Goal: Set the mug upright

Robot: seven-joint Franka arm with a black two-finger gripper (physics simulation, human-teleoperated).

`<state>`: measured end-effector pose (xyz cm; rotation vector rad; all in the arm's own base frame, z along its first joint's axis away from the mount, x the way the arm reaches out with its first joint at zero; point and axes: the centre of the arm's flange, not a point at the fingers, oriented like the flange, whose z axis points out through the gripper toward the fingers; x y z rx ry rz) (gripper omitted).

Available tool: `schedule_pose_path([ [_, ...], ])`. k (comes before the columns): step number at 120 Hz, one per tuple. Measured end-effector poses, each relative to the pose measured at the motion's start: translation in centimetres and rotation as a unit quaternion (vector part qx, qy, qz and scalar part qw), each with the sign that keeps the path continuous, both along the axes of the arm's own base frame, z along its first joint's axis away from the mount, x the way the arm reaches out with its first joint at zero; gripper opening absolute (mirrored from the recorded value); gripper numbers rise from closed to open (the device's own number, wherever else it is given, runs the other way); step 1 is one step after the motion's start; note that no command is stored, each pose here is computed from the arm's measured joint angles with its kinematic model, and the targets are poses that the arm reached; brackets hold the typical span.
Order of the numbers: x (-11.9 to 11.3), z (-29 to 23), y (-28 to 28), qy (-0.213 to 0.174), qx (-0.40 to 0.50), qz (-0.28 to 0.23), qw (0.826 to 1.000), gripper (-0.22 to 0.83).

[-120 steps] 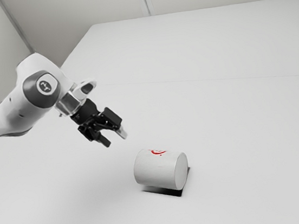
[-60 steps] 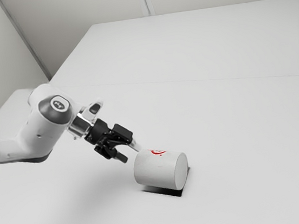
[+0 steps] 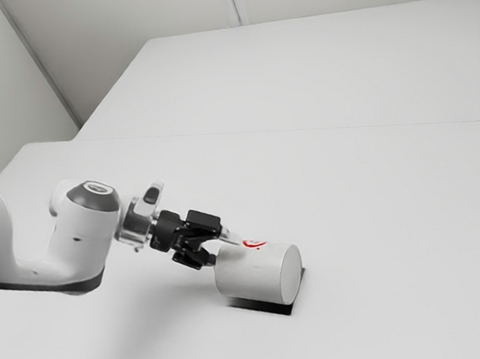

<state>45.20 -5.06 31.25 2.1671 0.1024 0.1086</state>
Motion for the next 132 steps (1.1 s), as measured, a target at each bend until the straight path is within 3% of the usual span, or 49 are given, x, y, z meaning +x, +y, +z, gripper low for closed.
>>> schedule_pose_path([
  [52,-1.3,-2.2,-1.5,-0.043,-0.068,-0.008,0.997,0.58],
  [91,-1.3,-1.7,-2.1,-0.072,-0.083,-0.027,0.994,0.01],
  [132,-1.2,0.5,-2.2,-0.116,-0.079,-0.041,0.989,-0.14],
])
